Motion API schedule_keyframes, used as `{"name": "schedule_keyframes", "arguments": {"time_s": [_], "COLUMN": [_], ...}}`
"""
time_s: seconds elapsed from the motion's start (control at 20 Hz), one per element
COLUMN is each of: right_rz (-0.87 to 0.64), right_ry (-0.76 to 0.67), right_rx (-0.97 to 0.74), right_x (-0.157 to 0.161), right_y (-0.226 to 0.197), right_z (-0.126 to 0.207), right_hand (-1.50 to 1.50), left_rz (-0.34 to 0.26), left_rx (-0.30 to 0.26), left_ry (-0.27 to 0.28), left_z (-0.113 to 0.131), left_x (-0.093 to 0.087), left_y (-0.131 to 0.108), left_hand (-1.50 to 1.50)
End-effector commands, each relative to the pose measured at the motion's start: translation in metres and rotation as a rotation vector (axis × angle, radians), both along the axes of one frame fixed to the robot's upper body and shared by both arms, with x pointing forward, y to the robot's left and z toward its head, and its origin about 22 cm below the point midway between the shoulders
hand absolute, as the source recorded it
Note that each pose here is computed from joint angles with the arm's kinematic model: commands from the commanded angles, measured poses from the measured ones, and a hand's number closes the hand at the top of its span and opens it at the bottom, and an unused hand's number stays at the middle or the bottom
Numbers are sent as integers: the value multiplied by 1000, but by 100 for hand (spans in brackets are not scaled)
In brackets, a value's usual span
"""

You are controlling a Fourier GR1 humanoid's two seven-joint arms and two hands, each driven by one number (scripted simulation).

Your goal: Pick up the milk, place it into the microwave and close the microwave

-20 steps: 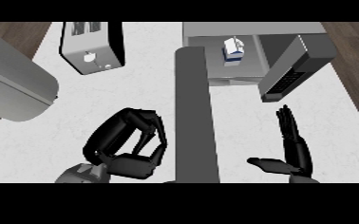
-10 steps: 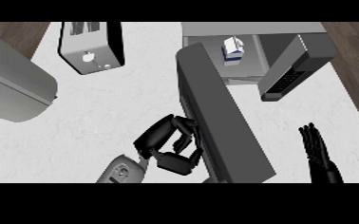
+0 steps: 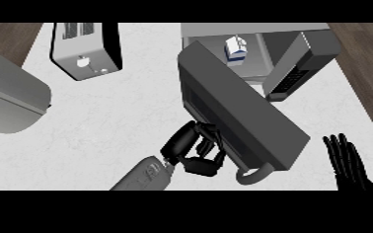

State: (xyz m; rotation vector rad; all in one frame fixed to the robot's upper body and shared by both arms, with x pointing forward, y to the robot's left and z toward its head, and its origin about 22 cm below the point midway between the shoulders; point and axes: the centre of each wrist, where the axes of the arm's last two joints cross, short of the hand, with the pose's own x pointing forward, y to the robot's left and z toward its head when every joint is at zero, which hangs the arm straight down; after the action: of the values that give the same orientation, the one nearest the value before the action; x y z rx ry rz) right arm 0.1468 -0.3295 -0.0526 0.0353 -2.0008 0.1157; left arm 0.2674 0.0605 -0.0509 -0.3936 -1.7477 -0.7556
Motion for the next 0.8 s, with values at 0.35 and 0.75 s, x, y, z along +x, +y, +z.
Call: {"name": "schedule_keyframes", "arguments": {"time_s": [0.35, 0.75], "right_rz": [152, 229], "right_ry": [-74, -69], "right_rx": [19, -23], "right_x": [7, 12], "right_y": [13, 5], "right_z": [52, 83], "right_hand": [-150, -150], "left_rz": [20, 122], "left_rx": [-12, -156], "left_ry": [50, -3], "left_z": [-6, 21], "left_x": [-6, 4], "left_y": [-30, -44], "left_hand": [150, 150]}}
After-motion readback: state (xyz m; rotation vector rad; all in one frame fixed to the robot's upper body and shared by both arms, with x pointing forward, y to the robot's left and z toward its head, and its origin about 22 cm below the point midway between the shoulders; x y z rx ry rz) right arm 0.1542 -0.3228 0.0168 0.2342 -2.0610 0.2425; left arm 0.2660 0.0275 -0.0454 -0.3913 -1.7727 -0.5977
